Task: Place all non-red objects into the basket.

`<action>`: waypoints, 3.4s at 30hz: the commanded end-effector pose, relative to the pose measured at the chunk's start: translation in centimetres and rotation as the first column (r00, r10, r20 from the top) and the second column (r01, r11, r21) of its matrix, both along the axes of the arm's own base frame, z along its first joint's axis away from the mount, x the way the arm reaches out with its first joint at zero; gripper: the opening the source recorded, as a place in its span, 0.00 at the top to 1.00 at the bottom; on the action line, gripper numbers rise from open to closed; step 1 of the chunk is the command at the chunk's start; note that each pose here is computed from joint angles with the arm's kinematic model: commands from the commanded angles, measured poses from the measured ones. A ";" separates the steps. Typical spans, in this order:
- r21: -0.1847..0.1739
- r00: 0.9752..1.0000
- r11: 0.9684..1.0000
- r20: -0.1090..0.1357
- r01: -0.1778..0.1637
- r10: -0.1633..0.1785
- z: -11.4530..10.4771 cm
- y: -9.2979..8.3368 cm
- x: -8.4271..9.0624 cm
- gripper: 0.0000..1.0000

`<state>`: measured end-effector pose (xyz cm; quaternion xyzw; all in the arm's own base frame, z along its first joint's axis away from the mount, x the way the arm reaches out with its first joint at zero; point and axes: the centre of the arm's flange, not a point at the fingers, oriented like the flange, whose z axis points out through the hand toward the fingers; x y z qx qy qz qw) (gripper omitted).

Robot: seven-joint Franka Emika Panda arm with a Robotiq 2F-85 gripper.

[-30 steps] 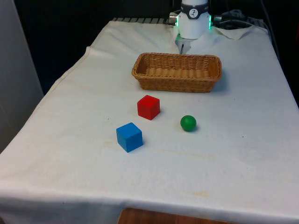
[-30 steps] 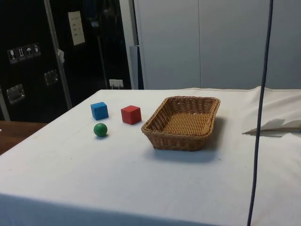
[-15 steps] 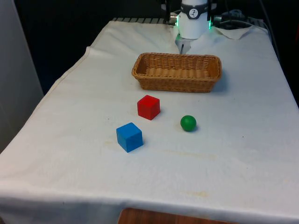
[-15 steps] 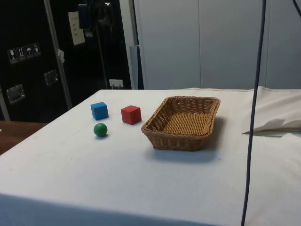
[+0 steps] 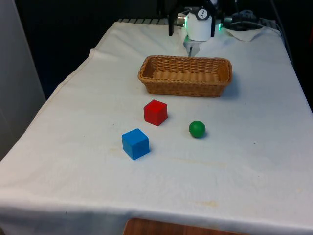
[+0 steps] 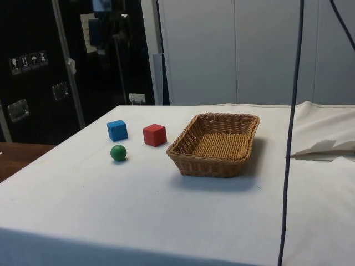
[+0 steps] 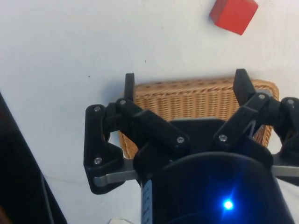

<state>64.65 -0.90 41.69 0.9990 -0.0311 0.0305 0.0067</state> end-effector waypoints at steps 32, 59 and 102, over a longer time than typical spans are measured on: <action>-0.010 0.990 0.991 0.031 0.136 -0.135 -6.5 -2.0 3.3 0.00; -0.029 0.977 0.978 0.061 0.207 -0.205 -11.9 -4.4 7.5 0.00; 0.019 0.932 0.933 0.038 0.360 -0.360 -18.8 -8.1 9.7 0.00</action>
